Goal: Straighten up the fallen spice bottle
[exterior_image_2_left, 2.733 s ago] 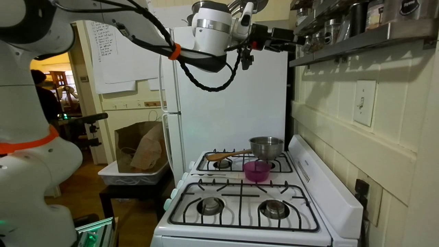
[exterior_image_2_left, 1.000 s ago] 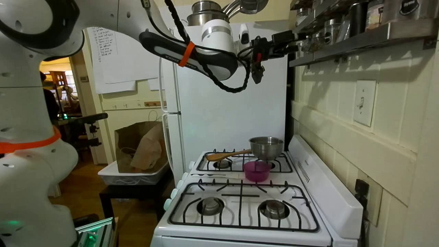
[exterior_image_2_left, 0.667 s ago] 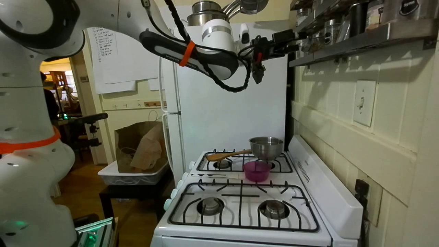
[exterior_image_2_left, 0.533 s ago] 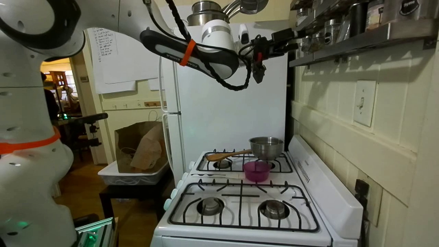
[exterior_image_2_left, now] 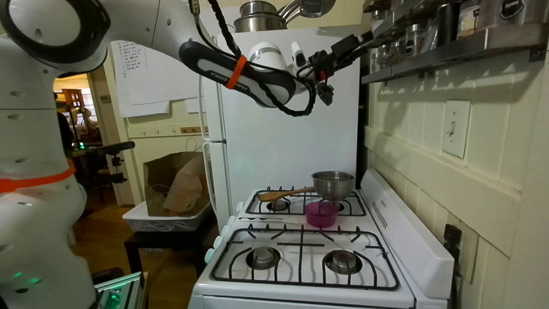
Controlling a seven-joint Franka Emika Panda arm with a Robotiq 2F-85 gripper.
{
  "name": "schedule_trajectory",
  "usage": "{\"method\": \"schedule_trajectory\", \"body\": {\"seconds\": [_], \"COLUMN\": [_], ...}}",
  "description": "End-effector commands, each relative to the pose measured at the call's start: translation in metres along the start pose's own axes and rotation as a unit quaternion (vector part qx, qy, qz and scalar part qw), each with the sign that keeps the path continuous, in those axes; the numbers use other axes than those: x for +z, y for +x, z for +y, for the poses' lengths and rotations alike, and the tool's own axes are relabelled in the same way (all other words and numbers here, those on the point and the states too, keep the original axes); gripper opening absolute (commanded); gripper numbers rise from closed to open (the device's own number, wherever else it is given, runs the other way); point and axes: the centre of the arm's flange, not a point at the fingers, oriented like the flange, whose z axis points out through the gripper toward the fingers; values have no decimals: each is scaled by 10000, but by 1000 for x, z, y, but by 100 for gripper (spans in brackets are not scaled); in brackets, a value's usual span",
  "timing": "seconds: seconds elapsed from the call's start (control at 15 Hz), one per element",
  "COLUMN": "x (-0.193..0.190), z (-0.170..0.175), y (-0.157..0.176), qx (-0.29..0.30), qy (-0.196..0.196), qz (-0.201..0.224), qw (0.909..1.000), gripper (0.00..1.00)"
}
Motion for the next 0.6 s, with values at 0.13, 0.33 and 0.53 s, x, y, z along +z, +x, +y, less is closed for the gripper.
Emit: {"method": "schedule_trajectory", "body": {"seconds": [0.13, 0.33, 0.53], "x": [-18, -17, -14], "z": [10, 14, 18], "y": [-32, -45, -57], "qx": [274, 229, 300], "qy": [-197, -218, -200], "qz": [264, 299, 339], "qw": [9991, 9991, 9988], "gripper": [100, 100, 100]}}
